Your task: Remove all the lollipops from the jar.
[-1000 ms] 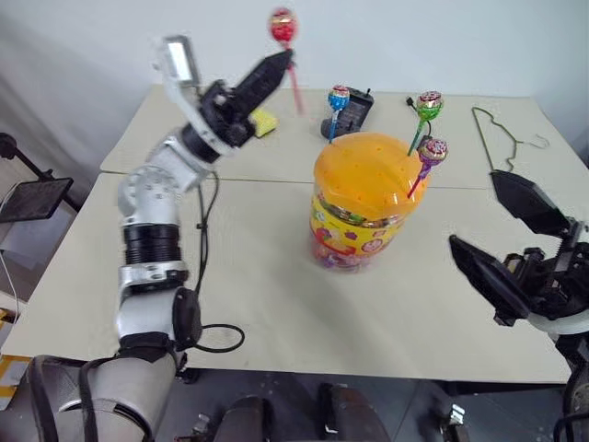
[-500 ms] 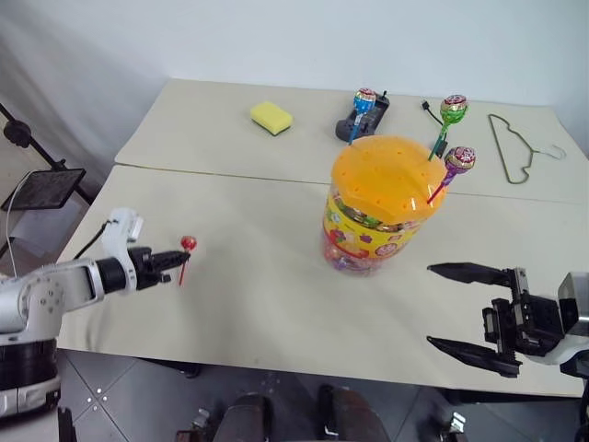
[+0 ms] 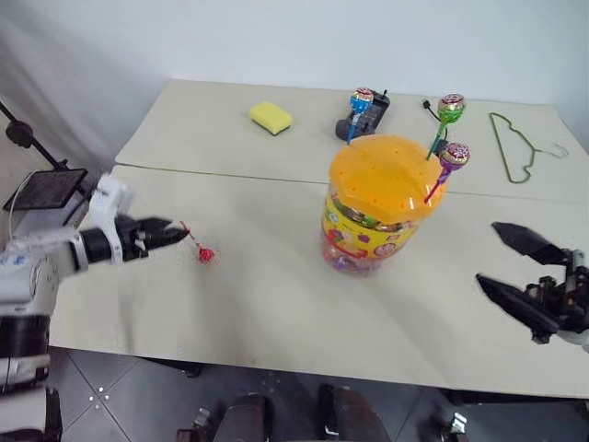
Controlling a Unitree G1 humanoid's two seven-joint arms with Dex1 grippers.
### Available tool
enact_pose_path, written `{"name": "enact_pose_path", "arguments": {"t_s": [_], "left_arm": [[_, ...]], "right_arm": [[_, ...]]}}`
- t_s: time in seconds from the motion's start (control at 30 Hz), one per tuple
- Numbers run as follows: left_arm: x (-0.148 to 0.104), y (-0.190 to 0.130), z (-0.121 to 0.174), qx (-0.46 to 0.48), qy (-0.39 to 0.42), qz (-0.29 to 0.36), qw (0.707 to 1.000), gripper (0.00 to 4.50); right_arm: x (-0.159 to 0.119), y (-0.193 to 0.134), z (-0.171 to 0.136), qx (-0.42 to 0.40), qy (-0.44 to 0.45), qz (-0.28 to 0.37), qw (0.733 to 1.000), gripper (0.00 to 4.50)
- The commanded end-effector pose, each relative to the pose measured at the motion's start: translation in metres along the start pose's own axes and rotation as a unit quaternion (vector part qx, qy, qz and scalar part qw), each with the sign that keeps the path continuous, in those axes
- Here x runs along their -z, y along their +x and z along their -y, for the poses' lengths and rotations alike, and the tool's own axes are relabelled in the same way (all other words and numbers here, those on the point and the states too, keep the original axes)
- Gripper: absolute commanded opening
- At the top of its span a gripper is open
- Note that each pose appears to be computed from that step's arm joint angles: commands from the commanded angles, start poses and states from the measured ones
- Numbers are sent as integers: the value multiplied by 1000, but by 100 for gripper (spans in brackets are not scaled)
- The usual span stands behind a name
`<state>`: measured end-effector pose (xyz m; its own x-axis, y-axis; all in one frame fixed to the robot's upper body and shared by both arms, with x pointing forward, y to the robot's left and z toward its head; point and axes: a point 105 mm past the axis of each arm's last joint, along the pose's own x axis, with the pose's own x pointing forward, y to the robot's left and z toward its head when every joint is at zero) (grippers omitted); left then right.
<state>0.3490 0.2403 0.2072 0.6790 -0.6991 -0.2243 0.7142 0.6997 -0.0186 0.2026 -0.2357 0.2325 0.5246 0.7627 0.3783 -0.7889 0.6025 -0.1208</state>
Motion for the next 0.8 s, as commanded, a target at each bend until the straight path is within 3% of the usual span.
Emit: {"name": "enact_pose_path", "arguments": {"t_s": [0.03,0.13,0.23,0.47,0.77,0.8], "left_arm": [[-62,30,29,119,58,131,983,292],[-102,60,51,188,62,214,956,292],[-125,92,73,233,69,254,936,292],[-140,132,114,316,73,263,909,292],[-137,159,135,340,77,234,908,35],[-138,163,137,334,80,235,909,35]], "right_arm": [[-16,4,-3,18,-17,37,999,450],[-23,12,-4,29,-34,62,997,450],[-30,21,-7,37,-50,85,994,450],[-29,24,-12,49,-52,91,993,450],[-32,26,-18,54,-55,97,992,450],[-32,26,-19,53,-55,97,992,450]]}}
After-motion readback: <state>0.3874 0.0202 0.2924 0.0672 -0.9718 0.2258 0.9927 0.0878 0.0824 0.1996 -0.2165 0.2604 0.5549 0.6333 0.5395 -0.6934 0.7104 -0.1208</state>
